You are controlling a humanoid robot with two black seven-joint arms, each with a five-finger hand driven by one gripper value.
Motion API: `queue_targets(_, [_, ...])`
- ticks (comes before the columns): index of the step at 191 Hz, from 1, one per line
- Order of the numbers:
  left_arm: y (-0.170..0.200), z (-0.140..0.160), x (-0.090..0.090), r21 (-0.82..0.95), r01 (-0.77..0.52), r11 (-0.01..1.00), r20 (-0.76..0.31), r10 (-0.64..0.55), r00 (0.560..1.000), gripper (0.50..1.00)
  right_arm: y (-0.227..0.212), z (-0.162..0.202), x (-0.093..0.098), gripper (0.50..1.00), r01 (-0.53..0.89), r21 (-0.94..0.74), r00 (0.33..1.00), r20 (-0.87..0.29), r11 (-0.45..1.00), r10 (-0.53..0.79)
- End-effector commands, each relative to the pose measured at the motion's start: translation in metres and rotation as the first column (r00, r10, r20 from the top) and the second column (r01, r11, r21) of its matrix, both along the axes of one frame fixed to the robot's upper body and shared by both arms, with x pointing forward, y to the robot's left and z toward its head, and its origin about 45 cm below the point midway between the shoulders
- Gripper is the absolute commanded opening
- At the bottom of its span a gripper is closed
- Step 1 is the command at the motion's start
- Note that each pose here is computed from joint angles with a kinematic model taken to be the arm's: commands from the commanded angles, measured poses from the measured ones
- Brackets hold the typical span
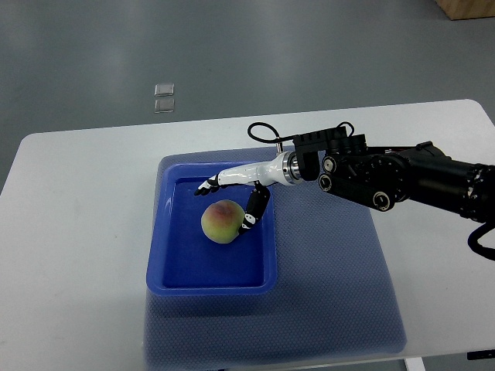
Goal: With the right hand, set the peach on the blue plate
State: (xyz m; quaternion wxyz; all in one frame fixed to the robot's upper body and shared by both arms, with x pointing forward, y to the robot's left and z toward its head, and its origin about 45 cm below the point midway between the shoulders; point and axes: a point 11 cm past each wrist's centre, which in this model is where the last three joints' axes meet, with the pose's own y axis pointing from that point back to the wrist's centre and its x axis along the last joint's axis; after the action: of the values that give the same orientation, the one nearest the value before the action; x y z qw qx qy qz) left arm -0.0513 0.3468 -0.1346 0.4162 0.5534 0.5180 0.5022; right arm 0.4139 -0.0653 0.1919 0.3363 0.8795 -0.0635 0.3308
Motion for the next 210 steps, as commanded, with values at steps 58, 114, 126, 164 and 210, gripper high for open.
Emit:
queue_targets(58, [0.000, 0.000, 0.000, 0.000, 0.000, 1.000, 0.000, 0.000, 1.000, 1.000, -0.028, 0.044, 0.029, 0.928, 0.209, 0.246, 0.974, -0.136, 0.946, -0.180])
queue_targets(114, [0.000, 0.000, 0.000, 0.000, 0.000, 1.000, 0.000, 0.000, 1.000, 1.000, -0.077, 0.029, 0.034, 0.928, 0.483, 0.460, 0.868, -0.365, 0.745, -0.337])
queue_targets(126, [0.000, 0.000, 0.000, 0.000, -0.002, 1.000, 0.000, 0.002, 1.000, 1.000, -0.085, 0.024, 0.033, 0.928, 0.525, 0.482, 0.842, -0.412, 0.701, -0.348])
queue_targets(164, [0.000, 0.000, 0.000, 0.000, 0.000, 1.000, 0.000, 0.000, 1.000, 1.000, -0.110, 0.006, 0.036, 0.928, 0.715, 0.477, 0.689, -0.604, 0.512, -0.400])
queue_targets(210, [0.000, 0.000, 0.000, 0.000, 0.000, 1.000, 0.000, 0.000, 1.000, 1.000, -0.144, -0.012, 0.044, 0.928, 0.879, 0.410, 0.474, -0.796, 0.241, -0.375])
